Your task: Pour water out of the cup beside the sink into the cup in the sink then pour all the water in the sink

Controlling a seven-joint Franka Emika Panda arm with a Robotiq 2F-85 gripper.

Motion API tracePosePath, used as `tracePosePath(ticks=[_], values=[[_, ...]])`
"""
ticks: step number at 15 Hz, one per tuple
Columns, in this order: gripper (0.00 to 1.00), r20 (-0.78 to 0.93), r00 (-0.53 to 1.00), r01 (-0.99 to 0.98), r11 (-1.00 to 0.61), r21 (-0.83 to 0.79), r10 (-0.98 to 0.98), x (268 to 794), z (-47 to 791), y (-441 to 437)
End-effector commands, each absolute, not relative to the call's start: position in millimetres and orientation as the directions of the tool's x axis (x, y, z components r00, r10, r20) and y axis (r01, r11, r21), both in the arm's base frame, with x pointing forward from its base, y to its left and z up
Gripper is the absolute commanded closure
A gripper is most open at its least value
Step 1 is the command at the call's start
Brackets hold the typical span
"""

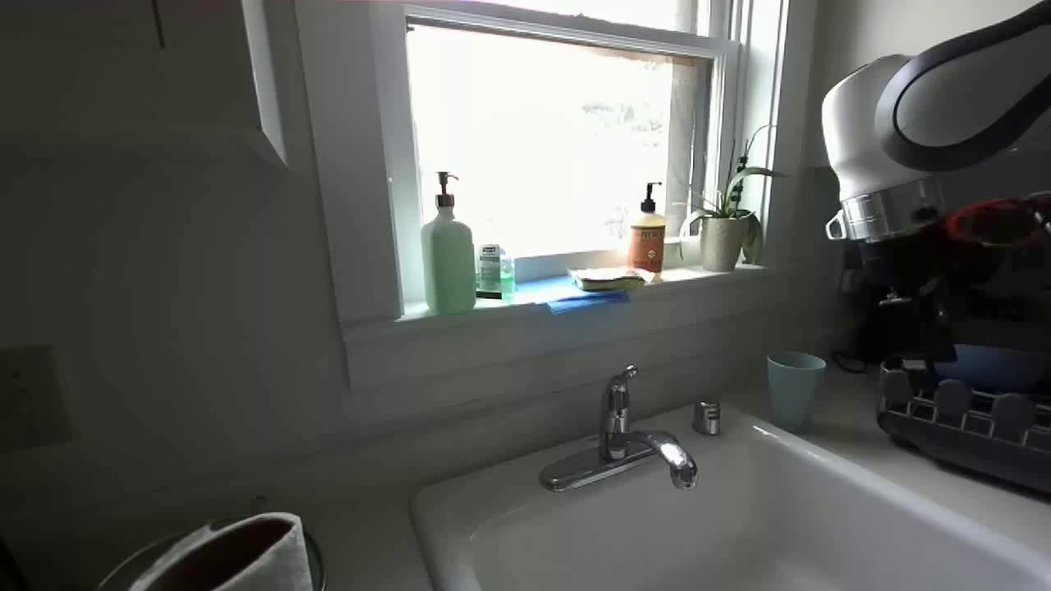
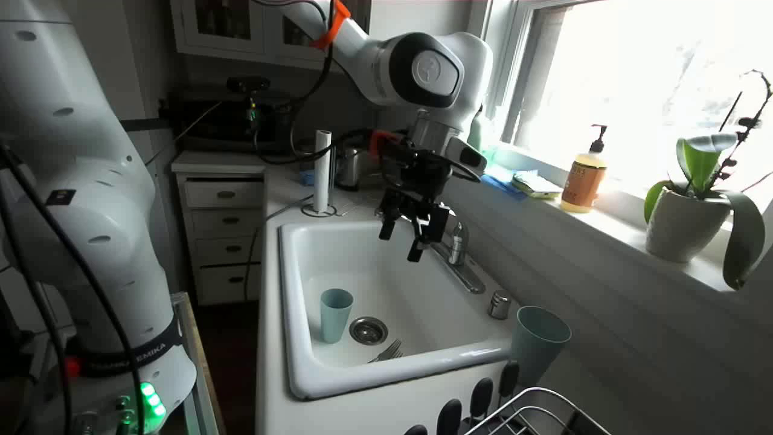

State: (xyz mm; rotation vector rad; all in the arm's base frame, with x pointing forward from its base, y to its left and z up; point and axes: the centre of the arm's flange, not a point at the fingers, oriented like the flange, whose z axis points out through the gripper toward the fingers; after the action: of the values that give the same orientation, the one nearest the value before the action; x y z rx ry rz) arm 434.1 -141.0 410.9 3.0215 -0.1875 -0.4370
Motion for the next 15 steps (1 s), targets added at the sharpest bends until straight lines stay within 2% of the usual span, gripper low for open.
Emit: tracePosePath(ticks=[1,5,10,15], values=[[0.0,-0.277,0.952,-0.109,-0.989,0.099,-0.133,434,411,-141],[0.0,-0.233,0.958,-0.147,-0.983,0.112,-0.17,461,412,-168],[0.0,-0.127,0.991,-0.022,-0.991,0.13,-0.039,501,415,-226],[0.0,-0.112,0.989,0.106,-0.987,0.122,0.093,536,405,-290]])
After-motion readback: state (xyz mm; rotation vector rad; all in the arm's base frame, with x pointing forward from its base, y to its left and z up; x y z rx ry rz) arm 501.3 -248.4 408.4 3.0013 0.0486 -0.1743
